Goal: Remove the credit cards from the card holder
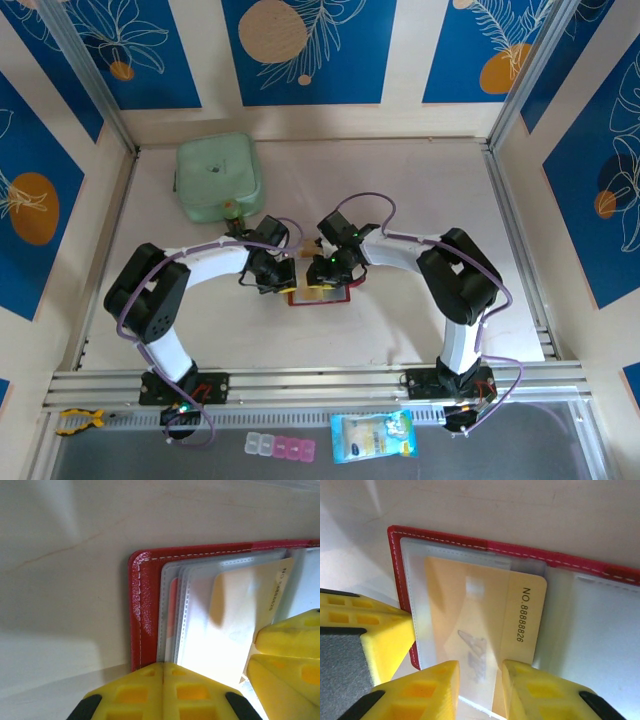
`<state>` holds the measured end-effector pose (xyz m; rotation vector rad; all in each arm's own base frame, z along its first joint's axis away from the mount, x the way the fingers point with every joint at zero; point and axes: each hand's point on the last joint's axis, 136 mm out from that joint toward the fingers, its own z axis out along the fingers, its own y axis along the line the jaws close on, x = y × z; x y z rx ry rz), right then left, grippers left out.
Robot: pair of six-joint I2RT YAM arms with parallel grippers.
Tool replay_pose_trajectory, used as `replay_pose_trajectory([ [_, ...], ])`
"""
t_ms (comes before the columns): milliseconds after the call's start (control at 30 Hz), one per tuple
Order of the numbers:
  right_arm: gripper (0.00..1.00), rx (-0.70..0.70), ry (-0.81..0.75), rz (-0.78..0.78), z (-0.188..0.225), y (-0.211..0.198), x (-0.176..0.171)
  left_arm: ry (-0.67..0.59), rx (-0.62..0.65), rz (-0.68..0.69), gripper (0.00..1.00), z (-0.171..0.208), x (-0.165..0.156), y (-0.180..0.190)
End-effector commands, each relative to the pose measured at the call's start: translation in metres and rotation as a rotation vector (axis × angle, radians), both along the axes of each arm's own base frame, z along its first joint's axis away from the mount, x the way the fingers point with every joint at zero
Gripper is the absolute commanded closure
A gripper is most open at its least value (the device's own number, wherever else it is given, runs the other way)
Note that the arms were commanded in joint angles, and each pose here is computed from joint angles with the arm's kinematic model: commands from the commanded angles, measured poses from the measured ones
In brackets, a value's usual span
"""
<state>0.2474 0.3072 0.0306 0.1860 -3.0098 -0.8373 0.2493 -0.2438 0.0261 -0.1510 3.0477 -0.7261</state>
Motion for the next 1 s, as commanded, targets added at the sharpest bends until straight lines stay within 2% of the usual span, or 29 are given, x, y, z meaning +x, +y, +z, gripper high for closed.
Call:
replay_pose_trajectory([
  [0, 0.7, -0.007, -0.027, 0.019, 0.013, -0.001, -0.001, -0.001, 0.011, -0.005, 0.93, 0.007, 0.003, 0.003],
  [433, 0.7, 0.042, -0.054, -0.016, 0.032, -0.006, 0.002, -0.032, -0.045, -0.031, 0.93, 0.031, 0.011, -0.014],
  [967, 0.71, 0.058, 0.006, -0.078, 0.017, -0.018, 0.003, 0.009, -0.046, -0.063, 0.99, 0.013, 0.001, -0.028],
])
